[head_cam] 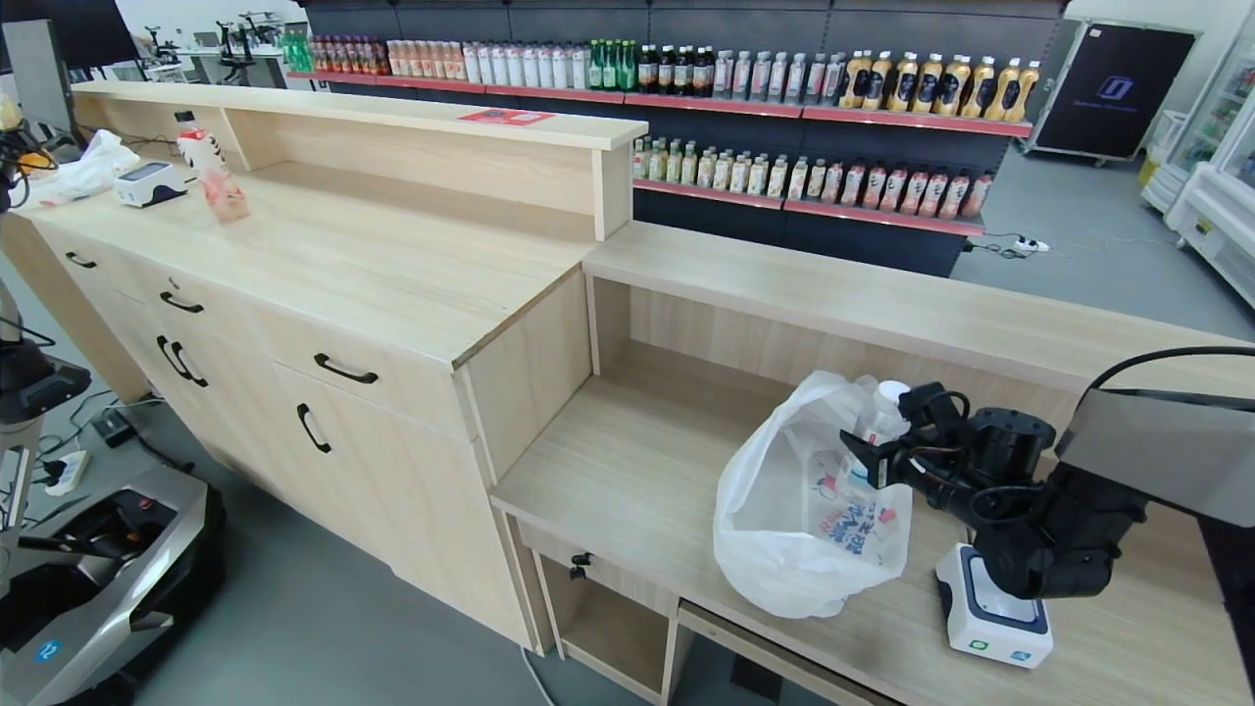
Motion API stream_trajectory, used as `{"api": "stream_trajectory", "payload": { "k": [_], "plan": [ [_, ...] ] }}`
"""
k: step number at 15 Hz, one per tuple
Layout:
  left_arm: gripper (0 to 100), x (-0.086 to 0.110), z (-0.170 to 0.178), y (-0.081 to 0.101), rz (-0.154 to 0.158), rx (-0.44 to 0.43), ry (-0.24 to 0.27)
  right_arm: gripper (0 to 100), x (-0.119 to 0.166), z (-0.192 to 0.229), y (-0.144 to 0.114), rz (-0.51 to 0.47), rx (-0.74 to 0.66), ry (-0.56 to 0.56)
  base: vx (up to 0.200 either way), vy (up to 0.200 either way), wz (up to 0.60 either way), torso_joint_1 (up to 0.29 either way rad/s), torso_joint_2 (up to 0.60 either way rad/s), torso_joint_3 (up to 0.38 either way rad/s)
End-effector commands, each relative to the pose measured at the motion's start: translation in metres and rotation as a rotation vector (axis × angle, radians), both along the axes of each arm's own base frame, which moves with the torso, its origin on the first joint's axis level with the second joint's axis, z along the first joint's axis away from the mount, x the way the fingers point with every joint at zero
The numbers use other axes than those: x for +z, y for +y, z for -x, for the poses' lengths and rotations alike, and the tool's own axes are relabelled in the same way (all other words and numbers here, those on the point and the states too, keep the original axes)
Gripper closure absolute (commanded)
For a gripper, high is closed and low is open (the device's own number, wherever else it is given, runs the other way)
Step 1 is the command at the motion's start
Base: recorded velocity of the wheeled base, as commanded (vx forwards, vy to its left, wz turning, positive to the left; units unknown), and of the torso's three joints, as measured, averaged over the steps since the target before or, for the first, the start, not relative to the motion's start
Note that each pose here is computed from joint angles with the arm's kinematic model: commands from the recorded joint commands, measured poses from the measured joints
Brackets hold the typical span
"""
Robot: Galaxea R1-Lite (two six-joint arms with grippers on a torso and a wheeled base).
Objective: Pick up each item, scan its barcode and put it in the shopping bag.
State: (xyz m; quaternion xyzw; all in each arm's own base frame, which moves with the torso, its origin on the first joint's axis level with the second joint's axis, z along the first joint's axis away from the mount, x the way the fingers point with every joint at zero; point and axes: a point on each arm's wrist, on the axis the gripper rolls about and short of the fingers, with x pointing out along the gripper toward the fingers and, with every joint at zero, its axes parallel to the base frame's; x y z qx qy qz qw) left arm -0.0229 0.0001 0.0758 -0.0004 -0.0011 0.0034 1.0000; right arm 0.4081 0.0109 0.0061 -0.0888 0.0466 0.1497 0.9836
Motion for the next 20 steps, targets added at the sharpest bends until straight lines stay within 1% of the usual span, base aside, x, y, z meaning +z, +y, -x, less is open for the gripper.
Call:
{"api": "stream_trajectory", "payload": {
  "k": [1, 5, 6, 10, 12, 16, 17, 18, 19, 20],
  "plan": [
    [0, 0.0, 0.0, 0.0, 0.001, 0.001, 0.001, 100, -0.012, -0.002, 0.001, 0.0, 0.013, 0.02, 0.0, 0.0, 0.0, 0.0, 0.0, 0.0],
    [0, 0.0, 0.0, 0.0, 0.001, 0.001, -0.001, 100, -0.019, -0.003, 0.0, -0.001, 0.018, 0.027, 0.0, 0.0, 0.0, 0.0, 0.0, 0.0],
    [0, 0.0, 0.0, 0.0, 0.001, 0.001, 0.001, 0, -0.021, -0.003, 0.0, 0.0, 0.02, 0.029, 0.0, 0.0, 0.0, 0.0, 0.0, 0.0],
    [0, 0.0, 0.0, 0.0, 0.001, 0.001, 0.001, 0, -0.022, -0.002, 0.001, 0.027, 0.05, 0.032, 0.0, 0.0, 0.0, 0.0, 0.0, 0.0],
    [0, 0.0, 0.0, 0.0, 0.001, 0.001, -0.001, 0, -0.016, 0.004, 0.001, 0.033, 0.056, 0.035, 0.0, 0.0, 0.0, 0.0, 0.0, 0.0],
    [0, 0.0, 0.0, 0.0, 0.001, 0.001, -0.001, 0, 0.04, 0.019, -0.007, 0.036, 0.033, -0.034, 0.0, 0.0, 0.0, 0.0, 0.0, 0.0],
    [0, 0.0, 0.0, 0.0, 0.001, 0.001, 0.001, 0, 0.049, 0.023, -0.008, 0.036, 0.029, -0.029, 0.0, 0.0, 0.0, 0.0, 0.0, 0.0],
    [0, 0.0, 0.0, 0.0, 0.001, 0.001, -0.001, 0, 0.069, 0.035, -0.012, 0.047, 0.015, -0.017, 0.0, 0.0, 0.0, 0.0, 0.0, 0.0],
    [0, 0.0, 0.0, 0.0, 0.001, 0.001, 0.001, 0, 0.077, 0.04, -0.016, 0.056, 0.005, -0.017, 0.0, 0.0, 0.0, 0.0, 0.0, 0.0],
    [0, 0.0, 0.0, 0.0, 0.001, 0.001, -0.001, 0, 0.102, 0.061, -0.023, 0.065, -0.019, -0.007, 0.0, 0.0, 0.0, 0.0, 0.0, 0.0]
  ]
}}
